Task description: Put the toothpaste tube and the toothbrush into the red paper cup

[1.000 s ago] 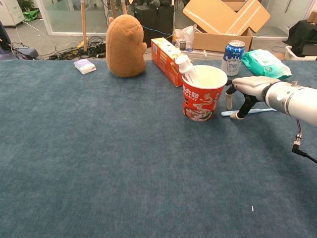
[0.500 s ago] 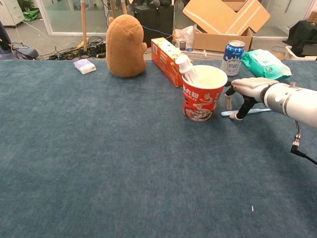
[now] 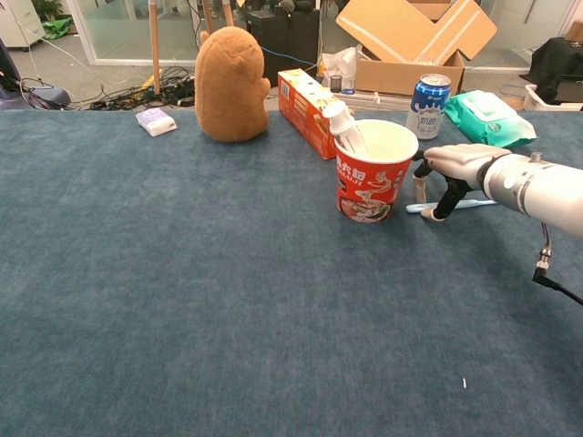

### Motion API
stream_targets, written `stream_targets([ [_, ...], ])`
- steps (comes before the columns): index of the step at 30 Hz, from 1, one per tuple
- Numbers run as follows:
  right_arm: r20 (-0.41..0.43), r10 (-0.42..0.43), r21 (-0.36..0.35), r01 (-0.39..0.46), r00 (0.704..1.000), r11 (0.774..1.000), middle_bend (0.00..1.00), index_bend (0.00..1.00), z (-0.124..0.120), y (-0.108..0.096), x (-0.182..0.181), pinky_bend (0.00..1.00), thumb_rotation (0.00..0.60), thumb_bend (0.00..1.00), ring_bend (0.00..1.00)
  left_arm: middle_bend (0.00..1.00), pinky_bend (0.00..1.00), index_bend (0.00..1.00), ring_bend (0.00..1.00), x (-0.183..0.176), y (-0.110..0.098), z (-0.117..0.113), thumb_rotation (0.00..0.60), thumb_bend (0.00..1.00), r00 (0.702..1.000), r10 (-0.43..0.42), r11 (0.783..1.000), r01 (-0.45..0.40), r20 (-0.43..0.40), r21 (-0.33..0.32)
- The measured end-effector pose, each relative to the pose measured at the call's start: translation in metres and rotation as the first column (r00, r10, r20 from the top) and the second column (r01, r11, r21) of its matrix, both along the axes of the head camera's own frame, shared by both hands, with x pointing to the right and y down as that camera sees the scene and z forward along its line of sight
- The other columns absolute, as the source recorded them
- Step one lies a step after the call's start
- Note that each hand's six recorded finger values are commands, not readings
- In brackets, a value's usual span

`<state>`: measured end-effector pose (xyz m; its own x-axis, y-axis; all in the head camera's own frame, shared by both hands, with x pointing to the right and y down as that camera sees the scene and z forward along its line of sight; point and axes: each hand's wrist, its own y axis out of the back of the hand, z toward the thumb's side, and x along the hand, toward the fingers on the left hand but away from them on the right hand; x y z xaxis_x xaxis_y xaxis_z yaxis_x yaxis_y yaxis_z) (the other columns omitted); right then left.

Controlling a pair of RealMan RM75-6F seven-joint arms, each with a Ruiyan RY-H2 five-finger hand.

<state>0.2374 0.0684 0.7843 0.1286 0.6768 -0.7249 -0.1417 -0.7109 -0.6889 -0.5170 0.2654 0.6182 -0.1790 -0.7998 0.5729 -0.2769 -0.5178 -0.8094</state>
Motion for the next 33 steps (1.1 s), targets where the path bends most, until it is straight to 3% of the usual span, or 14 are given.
stream_targets([
  [17,0.013,0.027,0.016,-0.027,1.0,1.0,0.03,0.55,-0.008,-0.002,0.009,0.28,0.6,0.28,0.0,0.29,0.15,0.17,0.22,0.002,-0.003,0.0,0.6,0.03,1.0,0.011,1.0,-0.011,0.002,0.002],
  [33,0.054,0.101,0.059,-0.104,0.993,0.993,0.03,0.55,-0.036,-0.011,0.031,0.28,0.6,0.28,0.0,0.29,0.15,0.17,0.22,0.012,-0.009,0.0,0.6,0.03,0.999,0.044,0.999,-0.044,0.009,0.001],
])
